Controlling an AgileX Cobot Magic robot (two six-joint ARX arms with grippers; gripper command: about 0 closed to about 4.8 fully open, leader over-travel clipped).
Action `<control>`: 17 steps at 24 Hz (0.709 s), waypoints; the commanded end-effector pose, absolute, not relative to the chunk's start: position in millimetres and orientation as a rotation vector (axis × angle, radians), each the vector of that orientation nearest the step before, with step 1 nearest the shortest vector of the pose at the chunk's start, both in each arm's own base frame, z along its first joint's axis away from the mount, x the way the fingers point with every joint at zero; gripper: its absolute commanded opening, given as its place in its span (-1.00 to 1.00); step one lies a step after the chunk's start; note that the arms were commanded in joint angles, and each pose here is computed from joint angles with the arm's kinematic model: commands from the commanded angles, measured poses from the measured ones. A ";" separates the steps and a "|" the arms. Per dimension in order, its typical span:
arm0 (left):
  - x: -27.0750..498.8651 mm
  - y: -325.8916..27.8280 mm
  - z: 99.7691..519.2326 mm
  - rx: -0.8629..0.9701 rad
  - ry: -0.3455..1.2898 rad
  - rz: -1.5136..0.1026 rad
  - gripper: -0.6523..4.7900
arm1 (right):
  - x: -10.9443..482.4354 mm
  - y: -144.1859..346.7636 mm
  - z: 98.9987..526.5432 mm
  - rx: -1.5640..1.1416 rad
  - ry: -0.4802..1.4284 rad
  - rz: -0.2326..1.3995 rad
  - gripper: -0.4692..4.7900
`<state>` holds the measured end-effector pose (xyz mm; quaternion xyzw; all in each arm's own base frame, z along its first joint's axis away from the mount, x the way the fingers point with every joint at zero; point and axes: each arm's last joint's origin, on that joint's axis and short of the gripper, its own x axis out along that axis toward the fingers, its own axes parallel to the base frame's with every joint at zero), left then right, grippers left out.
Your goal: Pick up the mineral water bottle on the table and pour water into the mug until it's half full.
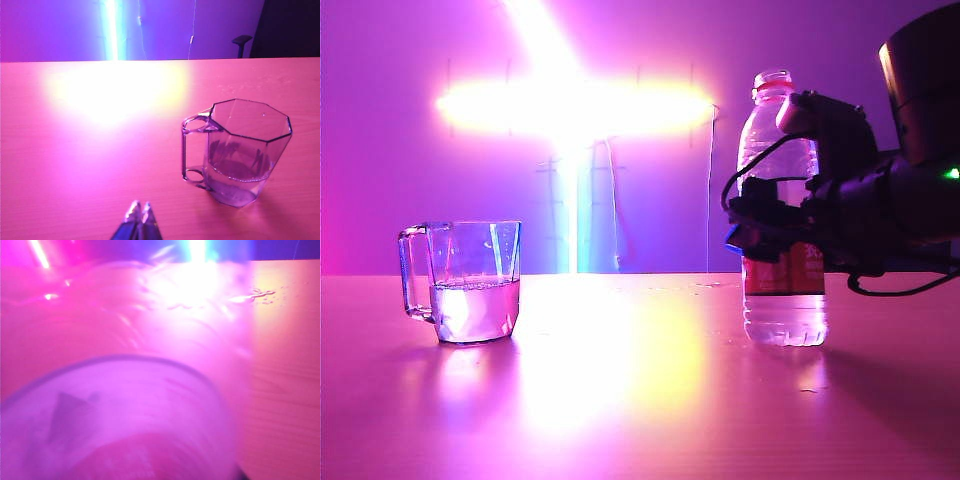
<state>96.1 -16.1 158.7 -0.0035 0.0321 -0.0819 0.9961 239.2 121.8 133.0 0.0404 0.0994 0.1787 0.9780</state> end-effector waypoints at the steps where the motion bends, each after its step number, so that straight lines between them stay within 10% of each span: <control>1: 96.0 -16.2 160.8 -0.004 0.053 -0.168 -0.77 | 234.5 119.4 129.3 0.080 0.207 0.355 0.82; 17: 96.0 -16.2 160.8 -0.004 0.053 -0.168 -0.77 | 179.5 90.2 117.9 0.138 0.120 0.346 1.00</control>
